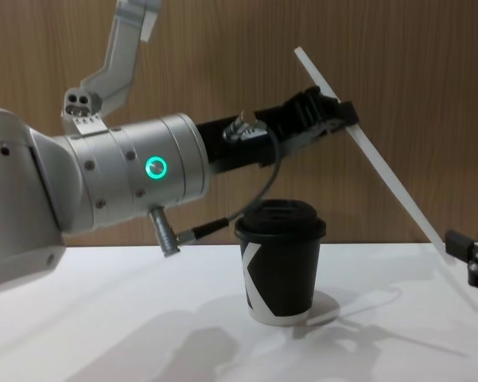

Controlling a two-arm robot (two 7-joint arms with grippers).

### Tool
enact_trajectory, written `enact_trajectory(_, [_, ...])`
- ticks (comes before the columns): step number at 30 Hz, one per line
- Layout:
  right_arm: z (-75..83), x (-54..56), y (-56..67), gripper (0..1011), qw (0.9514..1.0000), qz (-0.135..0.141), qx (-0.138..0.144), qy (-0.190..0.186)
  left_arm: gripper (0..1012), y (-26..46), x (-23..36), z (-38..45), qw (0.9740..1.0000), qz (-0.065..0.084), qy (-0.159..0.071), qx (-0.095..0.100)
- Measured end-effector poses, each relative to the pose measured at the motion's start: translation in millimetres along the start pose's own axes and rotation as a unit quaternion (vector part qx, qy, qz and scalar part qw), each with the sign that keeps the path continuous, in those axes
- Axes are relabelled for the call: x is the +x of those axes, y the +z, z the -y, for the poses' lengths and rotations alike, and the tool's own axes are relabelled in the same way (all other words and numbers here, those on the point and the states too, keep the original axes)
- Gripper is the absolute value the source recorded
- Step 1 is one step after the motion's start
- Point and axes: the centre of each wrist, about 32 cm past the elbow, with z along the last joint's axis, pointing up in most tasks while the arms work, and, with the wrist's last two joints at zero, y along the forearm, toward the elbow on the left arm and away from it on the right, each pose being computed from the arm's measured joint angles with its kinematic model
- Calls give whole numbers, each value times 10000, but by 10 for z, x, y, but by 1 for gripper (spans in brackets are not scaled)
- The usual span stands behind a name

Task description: Pick up the straw with one hand, pass it to the other hand, and insert it into the cup.

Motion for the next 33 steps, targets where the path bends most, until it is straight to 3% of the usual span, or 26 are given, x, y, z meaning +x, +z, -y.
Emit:
enact_trajectory(7, [0,0,0,893,10000,0,0,0,10,108,-49,-12,9992,408,6,-30])
enact_trajectory(14, [0,0,0,1001,10000,0,0,0,11,258,-115,-33,9957,923,19,-41])
enact_trajectory(16, [0,0,0,1001,10000,0,0,0,10,340,-149,-48,9929,1192,31,-31])
enact_trajectory(19, [0,0,0,1001,10000,0,0,0,10,408,-177,-62,9901,1401,39,-22])
enact_trajectory(23, [0,0,0,1001,10000,0,0,0,10,522,-225,-86,9843,1765,57,6])
enact_trajectory(26, [0,0,0,1001,10000,0,0,0,10,610,-263,-106,9787,2051,71,48])
enact_trajectory(27, [0,0,0,1001,10000,0,0,0,11,664,-287,-117,9755,2200,64,73])
enact_trajectory(29, [0,0,0,1001,10000,0,0,0,11,710,-307,-127,9723,2334,63,106])
enact_trajectory(30, [0,0,0,1001,10000,0,0,0,10,764,-329,-139,9690,2465,54,140])
enact_trajectory(33, [0,0,0,1001,10000,0,0,0,11,832,-357,-153,9647,2625,37,202])
